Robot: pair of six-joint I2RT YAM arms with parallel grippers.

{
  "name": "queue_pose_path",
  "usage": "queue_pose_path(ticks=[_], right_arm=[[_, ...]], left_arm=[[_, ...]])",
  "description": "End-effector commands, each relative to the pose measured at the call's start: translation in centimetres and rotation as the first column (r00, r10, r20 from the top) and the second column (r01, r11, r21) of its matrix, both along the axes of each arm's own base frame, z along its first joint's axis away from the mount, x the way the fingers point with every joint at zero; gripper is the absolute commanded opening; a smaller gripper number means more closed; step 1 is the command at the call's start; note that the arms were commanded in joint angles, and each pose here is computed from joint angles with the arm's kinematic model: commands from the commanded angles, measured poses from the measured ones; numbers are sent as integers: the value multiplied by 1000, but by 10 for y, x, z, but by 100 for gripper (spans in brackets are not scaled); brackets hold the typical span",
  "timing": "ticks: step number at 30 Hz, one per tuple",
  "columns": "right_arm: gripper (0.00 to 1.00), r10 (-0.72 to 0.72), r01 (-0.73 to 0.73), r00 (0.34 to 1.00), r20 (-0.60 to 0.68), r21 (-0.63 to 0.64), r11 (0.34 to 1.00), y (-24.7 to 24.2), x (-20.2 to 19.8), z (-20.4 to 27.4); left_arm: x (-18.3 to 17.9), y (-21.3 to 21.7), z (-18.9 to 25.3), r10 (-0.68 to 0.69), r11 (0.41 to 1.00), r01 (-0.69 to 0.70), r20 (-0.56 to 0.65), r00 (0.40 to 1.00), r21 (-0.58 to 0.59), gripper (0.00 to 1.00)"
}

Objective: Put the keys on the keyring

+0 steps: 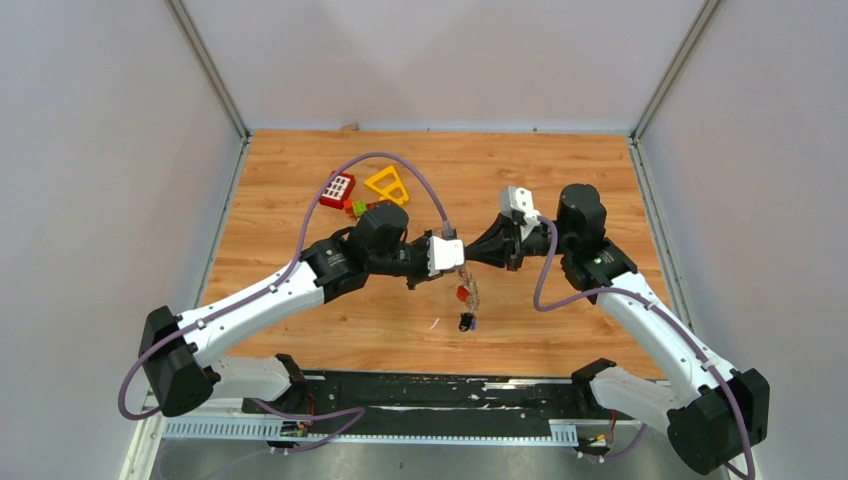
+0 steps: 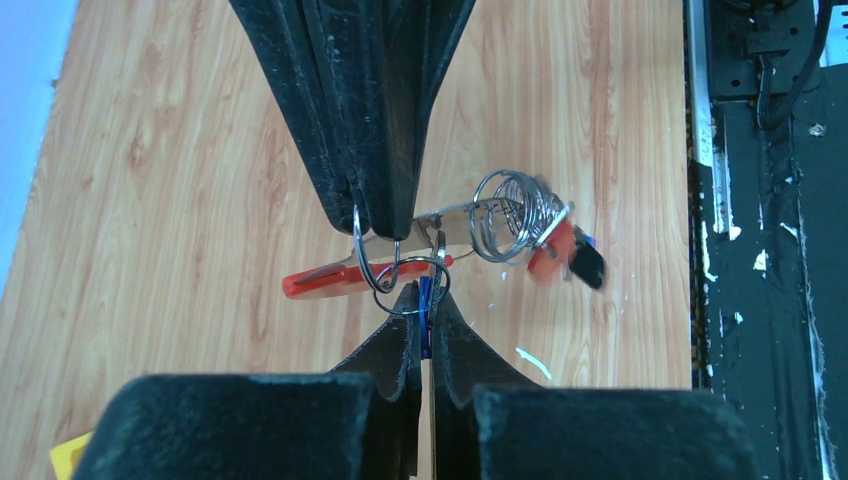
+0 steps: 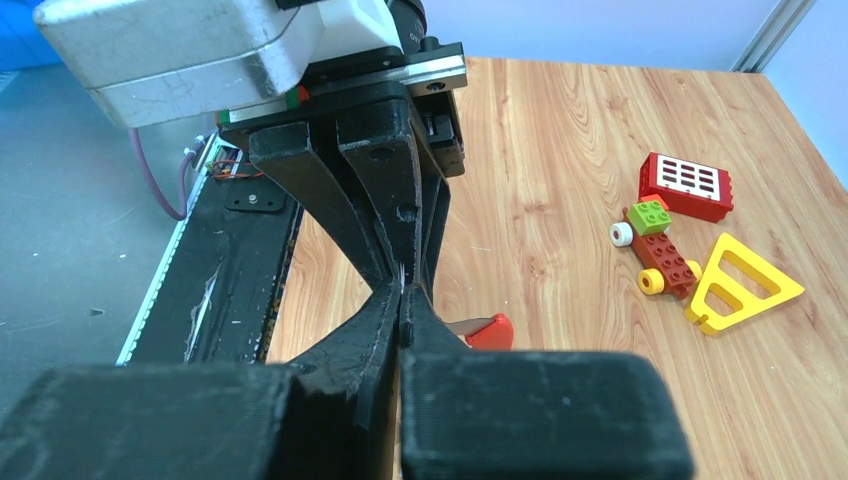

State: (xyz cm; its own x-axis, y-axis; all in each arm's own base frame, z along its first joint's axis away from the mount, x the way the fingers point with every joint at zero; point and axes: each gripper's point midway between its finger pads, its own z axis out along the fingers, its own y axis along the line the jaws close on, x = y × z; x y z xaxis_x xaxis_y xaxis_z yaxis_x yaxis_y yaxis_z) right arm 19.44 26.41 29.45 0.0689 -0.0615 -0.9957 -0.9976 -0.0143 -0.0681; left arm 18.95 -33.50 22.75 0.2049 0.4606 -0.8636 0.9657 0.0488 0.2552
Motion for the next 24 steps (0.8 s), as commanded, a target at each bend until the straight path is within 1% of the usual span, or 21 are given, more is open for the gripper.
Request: queue_pose_path(ticks=[1,7,13,21,24], right_arm=[[0,-12,11,998,56,19,1000,0,6,14],[0,-47,47,998,34,8,999,1,14,9],[0,-64,64,998,20,5,998,1,17,7],[0,-72,71,997,41,6,997,0,17,8],[0,-75,75,996,43,4,997,0,18,6]], left_arm=[[4,-1,30,7,1000,-5,58,998,-30,0],[9,1,40,27,999,-26,75,997,-19,0],[12,5,37,42,999,-43,73,996,18,0],[11,14,32,43,995,-49,73,996,83,0],[8,18,38,34,996,-41,81,996,84,0]])
